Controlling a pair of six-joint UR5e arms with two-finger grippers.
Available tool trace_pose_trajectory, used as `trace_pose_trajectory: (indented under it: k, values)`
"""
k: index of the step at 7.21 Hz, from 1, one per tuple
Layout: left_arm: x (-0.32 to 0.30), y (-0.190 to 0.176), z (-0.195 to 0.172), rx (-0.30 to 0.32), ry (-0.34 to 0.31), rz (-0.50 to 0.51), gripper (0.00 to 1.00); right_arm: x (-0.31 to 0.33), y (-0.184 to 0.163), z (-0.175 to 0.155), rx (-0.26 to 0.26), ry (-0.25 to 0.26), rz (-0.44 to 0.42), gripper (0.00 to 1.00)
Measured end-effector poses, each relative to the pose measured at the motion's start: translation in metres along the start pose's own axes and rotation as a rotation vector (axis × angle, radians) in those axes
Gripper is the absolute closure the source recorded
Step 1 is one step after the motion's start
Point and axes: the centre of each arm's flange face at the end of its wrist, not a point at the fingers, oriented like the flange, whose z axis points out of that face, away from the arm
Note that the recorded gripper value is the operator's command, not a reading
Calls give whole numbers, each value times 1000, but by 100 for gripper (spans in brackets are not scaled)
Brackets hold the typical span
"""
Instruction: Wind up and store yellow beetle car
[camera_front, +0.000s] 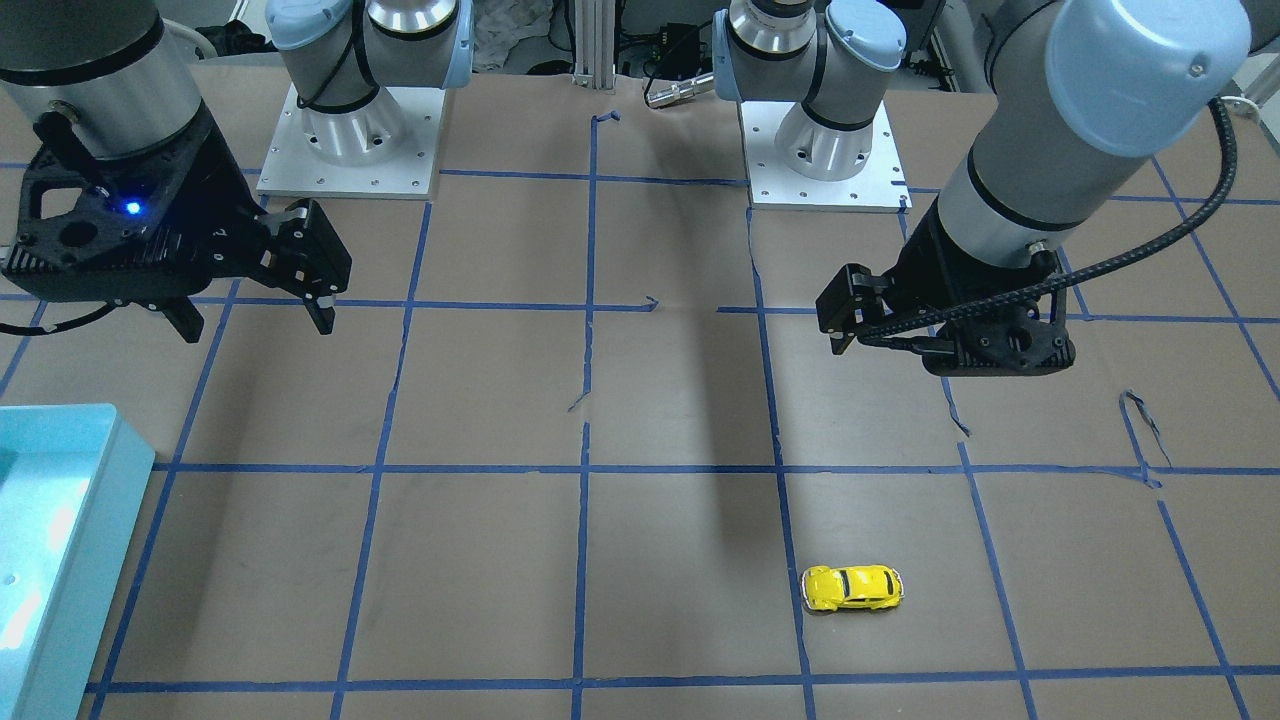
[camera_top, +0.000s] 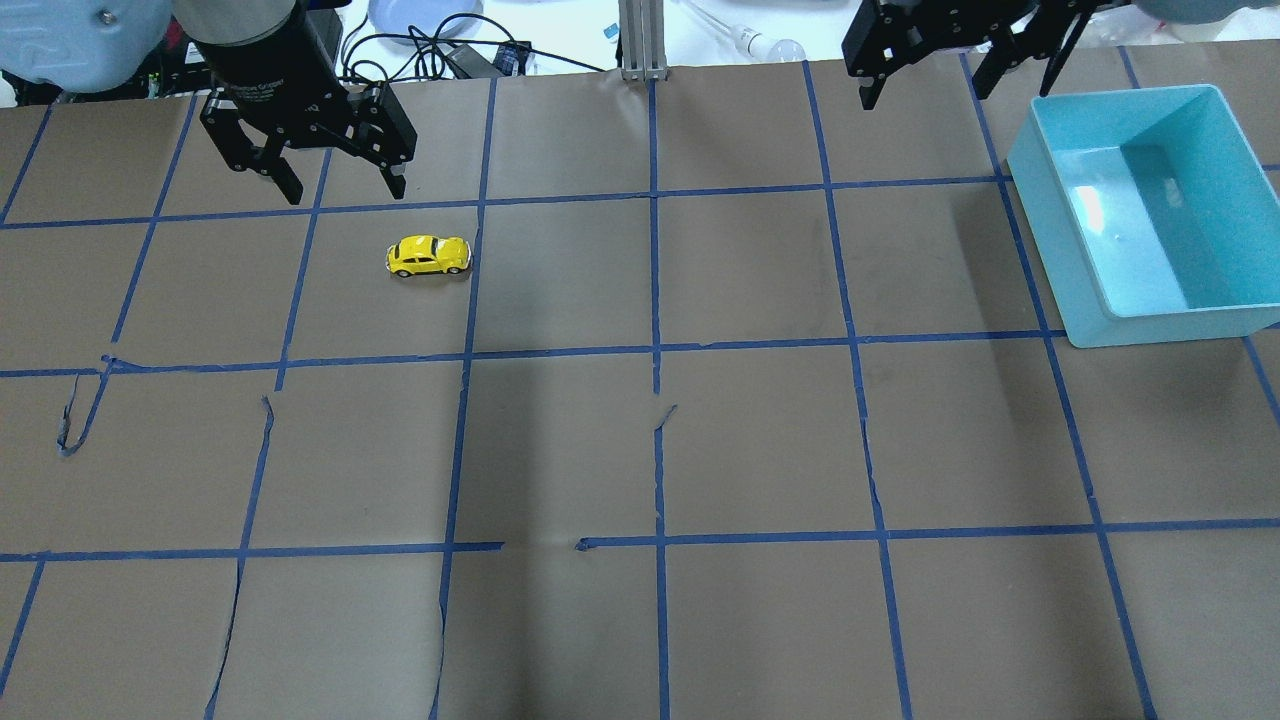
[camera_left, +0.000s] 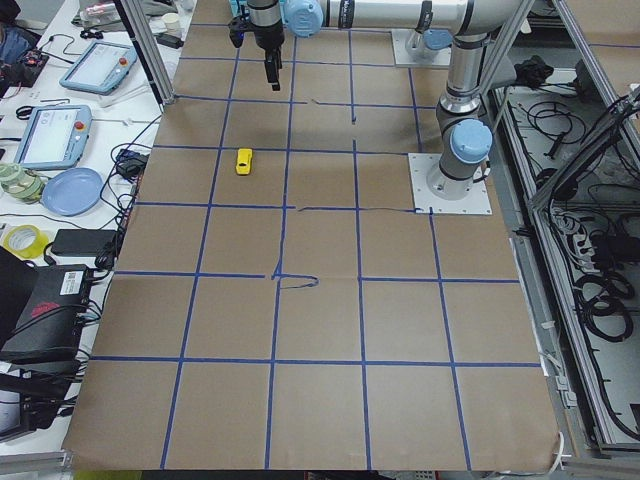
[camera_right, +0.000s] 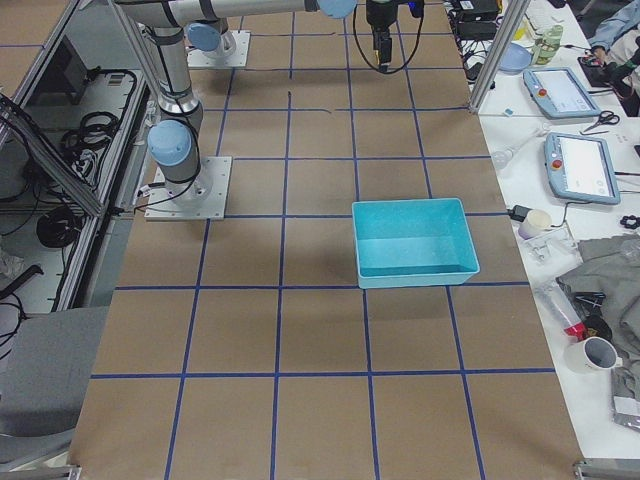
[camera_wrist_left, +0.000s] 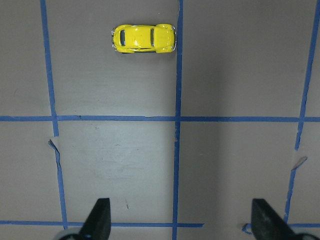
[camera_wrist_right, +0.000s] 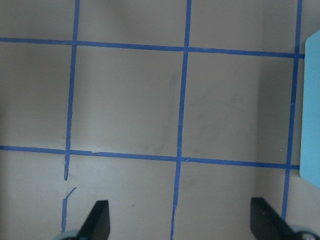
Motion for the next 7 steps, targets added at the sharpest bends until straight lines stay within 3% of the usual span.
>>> trace_pose_trajectory:
  k: [7]
  values:
    - [-2,-1,1,6,5,-13,0,-1,0,1,3,0,-3,0]
